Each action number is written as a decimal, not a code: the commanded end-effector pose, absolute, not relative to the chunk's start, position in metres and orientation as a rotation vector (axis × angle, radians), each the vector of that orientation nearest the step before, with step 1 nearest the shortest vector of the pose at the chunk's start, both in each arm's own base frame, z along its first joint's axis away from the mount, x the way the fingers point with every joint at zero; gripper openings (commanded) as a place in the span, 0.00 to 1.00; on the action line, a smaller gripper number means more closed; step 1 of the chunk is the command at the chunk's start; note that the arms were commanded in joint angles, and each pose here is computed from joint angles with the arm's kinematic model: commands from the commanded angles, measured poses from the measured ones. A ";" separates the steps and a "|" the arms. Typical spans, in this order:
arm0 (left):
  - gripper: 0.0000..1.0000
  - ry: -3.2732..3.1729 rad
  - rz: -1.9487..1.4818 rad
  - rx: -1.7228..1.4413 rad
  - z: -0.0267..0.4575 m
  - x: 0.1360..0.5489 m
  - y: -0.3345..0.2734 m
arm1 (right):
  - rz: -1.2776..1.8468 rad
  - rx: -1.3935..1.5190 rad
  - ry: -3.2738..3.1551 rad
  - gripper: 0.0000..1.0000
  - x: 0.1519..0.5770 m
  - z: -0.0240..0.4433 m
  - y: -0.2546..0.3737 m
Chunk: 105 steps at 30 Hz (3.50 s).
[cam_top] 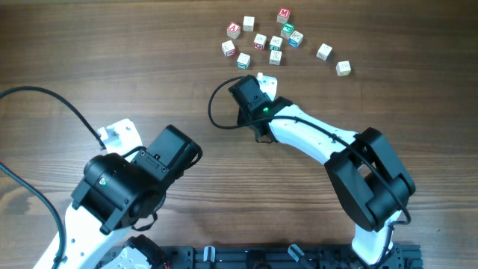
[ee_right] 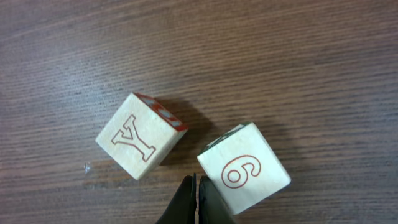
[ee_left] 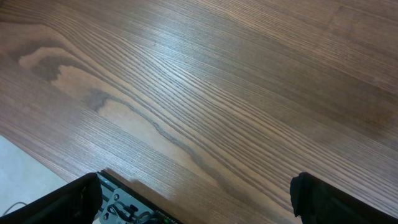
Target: Form a circle
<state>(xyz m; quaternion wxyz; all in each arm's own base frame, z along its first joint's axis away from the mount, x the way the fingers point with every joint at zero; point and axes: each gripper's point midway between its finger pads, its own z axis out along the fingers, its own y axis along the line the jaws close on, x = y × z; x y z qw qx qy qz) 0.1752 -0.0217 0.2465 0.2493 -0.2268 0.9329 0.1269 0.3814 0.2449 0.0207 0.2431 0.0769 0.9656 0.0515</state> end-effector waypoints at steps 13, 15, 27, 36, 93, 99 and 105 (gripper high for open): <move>1.00 2.530 0.344 -0.633 0.247 0.175 -0.021 | 0.166 0.161 2.457 0.05 0.407 0.084 0.244; 1.00 2.531 0.344 -0.632 0.247 0.175 -0.021 | 0.107 0.189 2.413 0.05 0.412 0.092 0.234; 1.00 2.530 0.344 -0.633 0.247 0.175 -0.021 | 0.113 0.432 2.590 0.05 0.421 0.022 0.177; 1.00 2.531 0.345 -0.633 0.247 0.175 -0.021 | 0.255 0.322 2.668 0.05 0.419 0.009 0.192; 1.00 2.531 0.345 -0.633 0.247 0.175 -0.021 | 0.325 0.456 2.773 0.05 0.396 -0.001 0.197; 1.00 2.530 0.344 -0.633 0.247 0.175 -0.021 | 0.327 0.451 2.772 0.05 0.396 0.000 0.197; 1.00 2.531 0.345 -0.633 0.247 0.175 -0.021 | 0.329 0.444 2.768 0.05 0.397 0.000 0.198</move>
